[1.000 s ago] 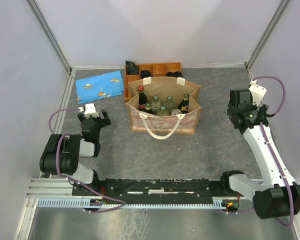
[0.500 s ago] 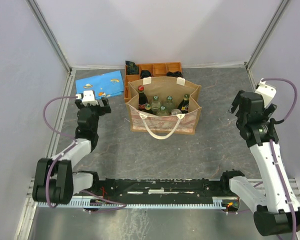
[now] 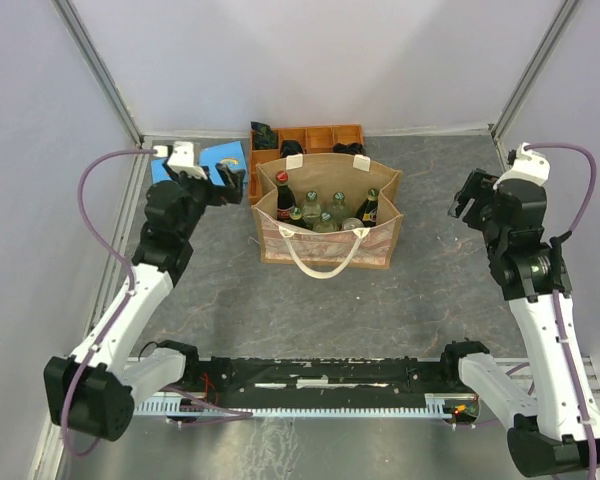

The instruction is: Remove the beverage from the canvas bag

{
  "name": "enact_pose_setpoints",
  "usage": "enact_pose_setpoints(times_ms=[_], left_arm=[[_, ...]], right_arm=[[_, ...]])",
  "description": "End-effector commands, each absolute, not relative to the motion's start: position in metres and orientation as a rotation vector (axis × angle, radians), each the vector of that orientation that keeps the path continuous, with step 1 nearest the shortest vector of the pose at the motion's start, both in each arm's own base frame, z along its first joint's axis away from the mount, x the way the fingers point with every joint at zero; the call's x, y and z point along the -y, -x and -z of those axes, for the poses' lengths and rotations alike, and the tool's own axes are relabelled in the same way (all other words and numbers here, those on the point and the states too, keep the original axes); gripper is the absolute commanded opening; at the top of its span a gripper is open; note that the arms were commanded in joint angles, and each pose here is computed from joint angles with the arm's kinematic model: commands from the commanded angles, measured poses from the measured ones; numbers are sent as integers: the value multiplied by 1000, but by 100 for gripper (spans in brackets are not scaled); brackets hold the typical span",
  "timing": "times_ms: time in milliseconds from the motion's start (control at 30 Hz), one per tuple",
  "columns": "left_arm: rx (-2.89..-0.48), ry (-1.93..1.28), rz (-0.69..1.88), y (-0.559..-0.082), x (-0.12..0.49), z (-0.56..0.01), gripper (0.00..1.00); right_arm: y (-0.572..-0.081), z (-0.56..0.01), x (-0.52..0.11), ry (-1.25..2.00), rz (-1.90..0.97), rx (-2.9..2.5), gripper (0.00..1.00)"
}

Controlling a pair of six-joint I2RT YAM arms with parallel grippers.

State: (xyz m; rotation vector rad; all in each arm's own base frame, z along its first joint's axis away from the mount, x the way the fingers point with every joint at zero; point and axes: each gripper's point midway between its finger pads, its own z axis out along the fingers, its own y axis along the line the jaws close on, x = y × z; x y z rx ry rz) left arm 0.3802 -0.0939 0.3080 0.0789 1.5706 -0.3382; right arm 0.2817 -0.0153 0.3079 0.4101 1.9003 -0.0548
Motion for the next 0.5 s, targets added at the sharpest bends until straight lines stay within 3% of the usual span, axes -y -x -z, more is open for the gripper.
enact_pose_setpoints(times_ms=[0, 333, 433, 467], left_arm=[[-1611, -196, 323, -348, 125, -308, 99], [-1564, -257, 491, -293, 158, -315, 100], [-1541, -264, 507, -283, 156, -323, 92], [-1535, -266, 519, -280, 156, -326, 82]], right_arm=[[-273, -355, -20, -259, -168, -1788, 76], [-261, -373, -78, -28, -462, -1784, 48], [-265, -366, -88, -1, -491, -1807, 37], [-266, -365, -94, 18, -505, -1815, 34]])
